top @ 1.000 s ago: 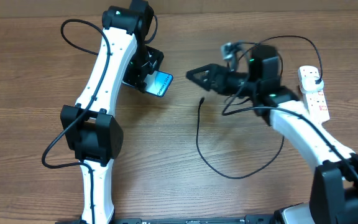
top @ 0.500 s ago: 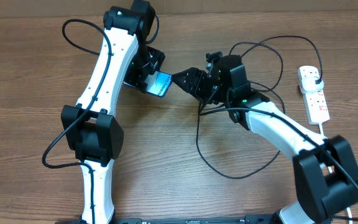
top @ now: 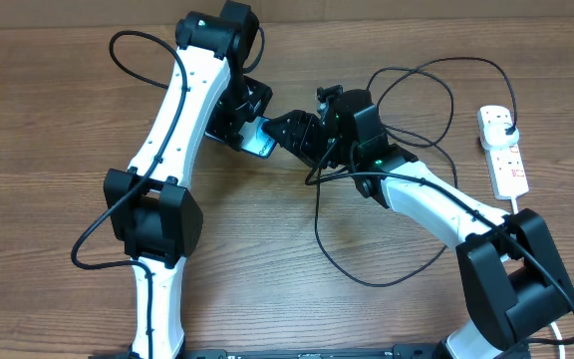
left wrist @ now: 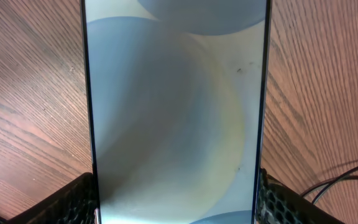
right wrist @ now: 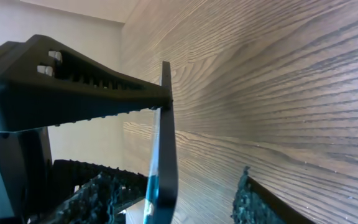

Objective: Plug charger to phone and switch on socket
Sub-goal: 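Close the right gripper on the phone's edge beside the left gripper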

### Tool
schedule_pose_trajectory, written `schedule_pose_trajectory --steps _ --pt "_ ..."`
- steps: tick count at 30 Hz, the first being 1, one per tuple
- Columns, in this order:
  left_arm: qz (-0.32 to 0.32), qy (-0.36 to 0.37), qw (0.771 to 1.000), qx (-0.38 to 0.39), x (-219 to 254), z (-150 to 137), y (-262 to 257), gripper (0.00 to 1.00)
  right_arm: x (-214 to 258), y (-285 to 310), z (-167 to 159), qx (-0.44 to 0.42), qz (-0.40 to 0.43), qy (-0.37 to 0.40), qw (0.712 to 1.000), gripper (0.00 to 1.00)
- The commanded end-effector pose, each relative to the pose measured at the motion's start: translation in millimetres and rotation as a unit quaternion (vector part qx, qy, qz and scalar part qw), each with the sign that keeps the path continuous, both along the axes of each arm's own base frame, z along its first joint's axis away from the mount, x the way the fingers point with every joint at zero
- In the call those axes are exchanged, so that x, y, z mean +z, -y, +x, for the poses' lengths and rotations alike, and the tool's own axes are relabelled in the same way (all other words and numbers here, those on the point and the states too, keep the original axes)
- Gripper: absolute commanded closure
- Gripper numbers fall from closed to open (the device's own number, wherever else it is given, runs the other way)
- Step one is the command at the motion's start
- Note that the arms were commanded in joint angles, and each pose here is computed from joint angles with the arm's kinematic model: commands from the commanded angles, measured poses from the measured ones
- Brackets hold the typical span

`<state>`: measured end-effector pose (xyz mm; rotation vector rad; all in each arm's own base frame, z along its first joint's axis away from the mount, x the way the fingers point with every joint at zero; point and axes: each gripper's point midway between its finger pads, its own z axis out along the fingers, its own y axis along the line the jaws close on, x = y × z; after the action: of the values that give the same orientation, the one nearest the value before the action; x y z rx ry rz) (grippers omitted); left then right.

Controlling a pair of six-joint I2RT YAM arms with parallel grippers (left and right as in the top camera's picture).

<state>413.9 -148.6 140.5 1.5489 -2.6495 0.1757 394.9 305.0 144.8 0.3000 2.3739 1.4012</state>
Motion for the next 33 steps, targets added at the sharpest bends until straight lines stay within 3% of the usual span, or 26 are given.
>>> schedule_pose_trajectory --steps 1,9,21,24,33 --pt "-0.013 0.033 0.999 0.000 27 1 7 0.96 7 -11 3 -0.001 0.002 0.011 1.000 0.40" --pt "-0.013 0.034 0.999 -0.010 27 -2 15 0.96 4 -24 -3 -0.005 -0.006 0.014 1.000 0.54" --pt "-0.011 0.034 0.999 -0.012 27 -3 17 0.93 0 -25 -3 -0.007 -0.002 0.000 1.000 0.96" --pt "-0.011 0.034 0.999 -0.012 27 -3 17 0.89 2 -23 -1 -0.008 0.004 -0.001 1.000 0.96" --pt "0.005 0.040 0.999 -0.012 26 -1 10 0.29 2 0 13 -0.029 0.017 -0.020 0.999 0.96"
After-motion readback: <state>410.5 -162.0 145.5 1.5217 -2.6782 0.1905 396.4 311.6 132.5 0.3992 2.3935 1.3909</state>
